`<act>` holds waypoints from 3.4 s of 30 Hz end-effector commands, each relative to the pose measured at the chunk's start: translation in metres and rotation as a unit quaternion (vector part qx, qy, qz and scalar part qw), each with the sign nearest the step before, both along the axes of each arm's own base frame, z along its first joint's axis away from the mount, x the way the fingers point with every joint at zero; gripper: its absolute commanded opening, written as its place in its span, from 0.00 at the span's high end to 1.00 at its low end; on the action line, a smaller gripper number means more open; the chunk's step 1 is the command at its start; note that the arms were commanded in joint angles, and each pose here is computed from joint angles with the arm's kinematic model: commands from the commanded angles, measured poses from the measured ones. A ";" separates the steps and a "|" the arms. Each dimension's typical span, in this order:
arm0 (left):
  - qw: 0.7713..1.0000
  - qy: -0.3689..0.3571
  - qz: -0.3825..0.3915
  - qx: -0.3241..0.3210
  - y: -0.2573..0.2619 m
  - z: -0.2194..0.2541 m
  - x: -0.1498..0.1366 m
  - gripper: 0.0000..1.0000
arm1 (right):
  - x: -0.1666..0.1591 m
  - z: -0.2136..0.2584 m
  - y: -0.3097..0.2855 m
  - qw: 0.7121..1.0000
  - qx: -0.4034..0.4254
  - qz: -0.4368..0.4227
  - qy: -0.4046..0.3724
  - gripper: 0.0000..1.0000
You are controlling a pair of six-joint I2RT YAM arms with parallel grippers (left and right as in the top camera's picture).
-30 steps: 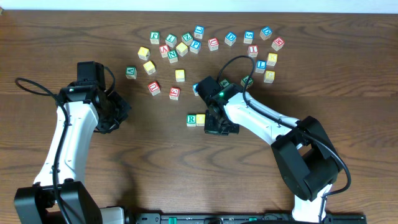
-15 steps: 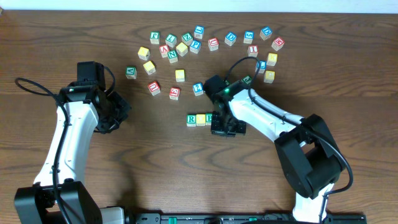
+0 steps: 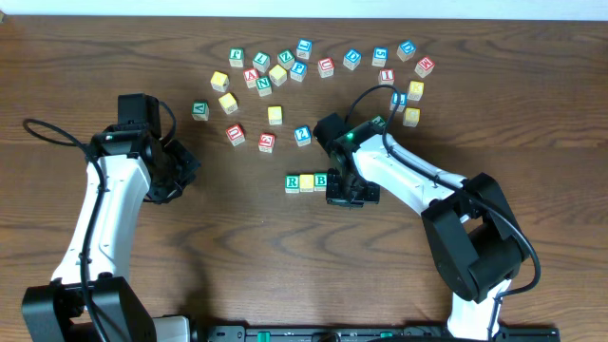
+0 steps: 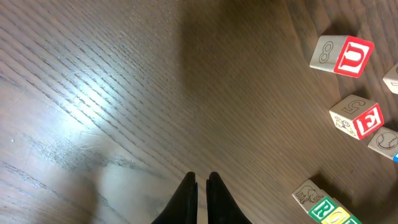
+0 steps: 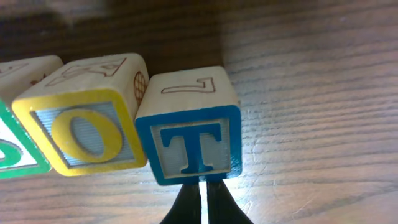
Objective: Spell out ROBOT
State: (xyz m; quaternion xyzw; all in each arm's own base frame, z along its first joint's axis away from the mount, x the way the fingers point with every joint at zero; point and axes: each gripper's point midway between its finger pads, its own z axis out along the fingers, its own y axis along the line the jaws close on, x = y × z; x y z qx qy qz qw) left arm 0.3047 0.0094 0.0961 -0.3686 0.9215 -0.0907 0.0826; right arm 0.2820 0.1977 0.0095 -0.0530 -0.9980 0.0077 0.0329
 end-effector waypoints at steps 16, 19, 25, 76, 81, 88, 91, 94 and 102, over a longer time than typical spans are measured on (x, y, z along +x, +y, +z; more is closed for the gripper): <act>1.000 0.005 -0.001 0.007 0.003 -0.002 -0.003 0.92 | 0.009 -0.002 -0.002 1.000 -0.004 0.004 -0.020 0.99; 1.000 0.005 -0.002 0.007 0.003 -0.002 -0.003 0.92 | 0.010 -0.002 -0.002 1.000 -0.004 0.004 -0.020 0.99; 1.000 0.005 -0.002 0.007 0.003 -0.002 -0.003 0.93 | 0.010 -0.002 -0.002 1.000 -0.004 0.004 -0.020 0.99; 0.992 0.067 -0.110 0.007 -0.059 -0.051 -0.002 0.92 | 0.041 0.045 -0.056 0.997 0.037 -0.053 -0.053 0.99; 0.988 0.071 -0.136 -0.001 -0.079 -0.069 0.003 0.93 | 0.041 0.027 -0.043 0.997 0.051 -0.050 -0.036 0.99; 0.980 0.087 -0.175 -0.046 -0.117 -0.096 0.002 0.92 | 0.040 0.014 -0.043 0.997 0.042 -0.057 -0.023 0.99; 0.977 0.092 -0.187 -0.045 -0.125 -0.105 0.001 0.92 | 0.040 0.009 -0.043 0.997 0.040 -0.057 -0.018 0.99; 0.975 0.088 -0.197 -0.043 -0.131 -0.107 0.001 0.92 | 0.038 0.003 -0.043 0.998 0.038 -0.056 -0.010 0.99; 0.976 0.061 -0.203 -0.045 -0.138 -0.106 0.013 0.93 | 0.034 -0.009 -0.026 0.998 0.056 -0.043 0.000 0.99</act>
